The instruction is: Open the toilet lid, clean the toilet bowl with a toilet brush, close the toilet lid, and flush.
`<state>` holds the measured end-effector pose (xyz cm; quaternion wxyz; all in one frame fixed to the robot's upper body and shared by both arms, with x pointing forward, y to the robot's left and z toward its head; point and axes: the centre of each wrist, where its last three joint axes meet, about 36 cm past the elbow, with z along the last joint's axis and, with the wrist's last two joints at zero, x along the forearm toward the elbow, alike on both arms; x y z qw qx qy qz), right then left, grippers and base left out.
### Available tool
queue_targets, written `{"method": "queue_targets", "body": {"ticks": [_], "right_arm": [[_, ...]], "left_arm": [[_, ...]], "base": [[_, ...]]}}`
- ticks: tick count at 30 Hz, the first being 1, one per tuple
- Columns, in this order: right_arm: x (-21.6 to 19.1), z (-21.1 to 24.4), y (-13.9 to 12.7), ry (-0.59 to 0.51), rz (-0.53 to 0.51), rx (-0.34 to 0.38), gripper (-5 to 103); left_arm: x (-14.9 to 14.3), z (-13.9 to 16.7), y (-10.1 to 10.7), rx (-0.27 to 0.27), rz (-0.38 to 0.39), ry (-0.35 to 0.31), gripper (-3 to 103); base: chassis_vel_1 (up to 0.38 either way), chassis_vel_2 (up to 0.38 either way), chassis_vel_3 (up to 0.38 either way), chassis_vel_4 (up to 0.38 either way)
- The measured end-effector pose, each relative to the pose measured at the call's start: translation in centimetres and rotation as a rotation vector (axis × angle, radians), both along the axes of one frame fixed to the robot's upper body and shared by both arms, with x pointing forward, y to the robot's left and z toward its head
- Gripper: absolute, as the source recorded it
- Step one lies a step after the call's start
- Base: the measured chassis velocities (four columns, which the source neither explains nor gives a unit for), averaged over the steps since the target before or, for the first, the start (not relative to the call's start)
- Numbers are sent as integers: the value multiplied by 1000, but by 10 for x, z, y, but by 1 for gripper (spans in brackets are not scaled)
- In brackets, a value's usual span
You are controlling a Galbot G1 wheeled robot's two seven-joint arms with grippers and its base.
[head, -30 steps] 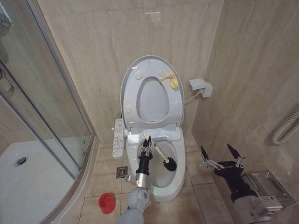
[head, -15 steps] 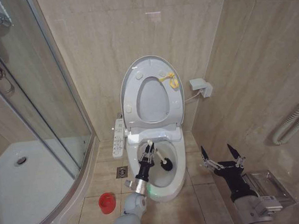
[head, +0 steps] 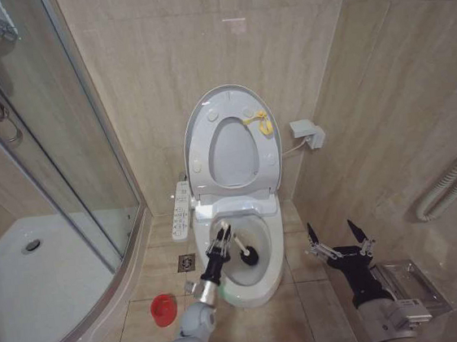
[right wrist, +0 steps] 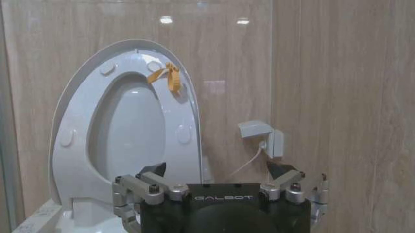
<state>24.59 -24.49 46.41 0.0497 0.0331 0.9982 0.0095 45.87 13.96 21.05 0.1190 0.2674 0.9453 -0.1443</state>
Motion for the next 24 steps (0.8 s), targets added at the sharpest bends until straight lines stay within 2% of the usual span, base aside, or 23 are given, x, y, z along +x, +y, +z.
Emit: {"method": "queue_targets", "body": {"ticks": [5,12,14,15,18,20,21,23,24], "right_arm": [[0,0,0,0,0,0,100],[0,0,0,0,0,0,100],[0,0,0,0,0,0,100],[0,0,0,0,0,0,100],[0,0,0,0,0,0,100],[0,0,0,0,0,0,100],[0,0,0,0,0,0,100],[0,0,0,0,0,0,100],[0,0,0,0,0,0,100]], "left_arm": [[8,3,9,46,-5,-24,21],[26,11,7,105,-15,-52,20],[34,12,9,131,-20,-41,20],[39,7,14,152,-21,-10,20],[46,-2,22,172,-15,23,20],[48,-2,23,166,-11,25,20],[49,2,21,131,-6,19,20],[49,29,5,6,-2,-24,20],[49,29,5,6,-2,-24,20]], "base": [[0,0,0,0],[0,0,0,0],[0,0,0,0],[0,0,0,0],[0,0,0,0],[0,0,0,0],[0,0,0,0],[0,0,0,0],[0,0,0,0]]}}
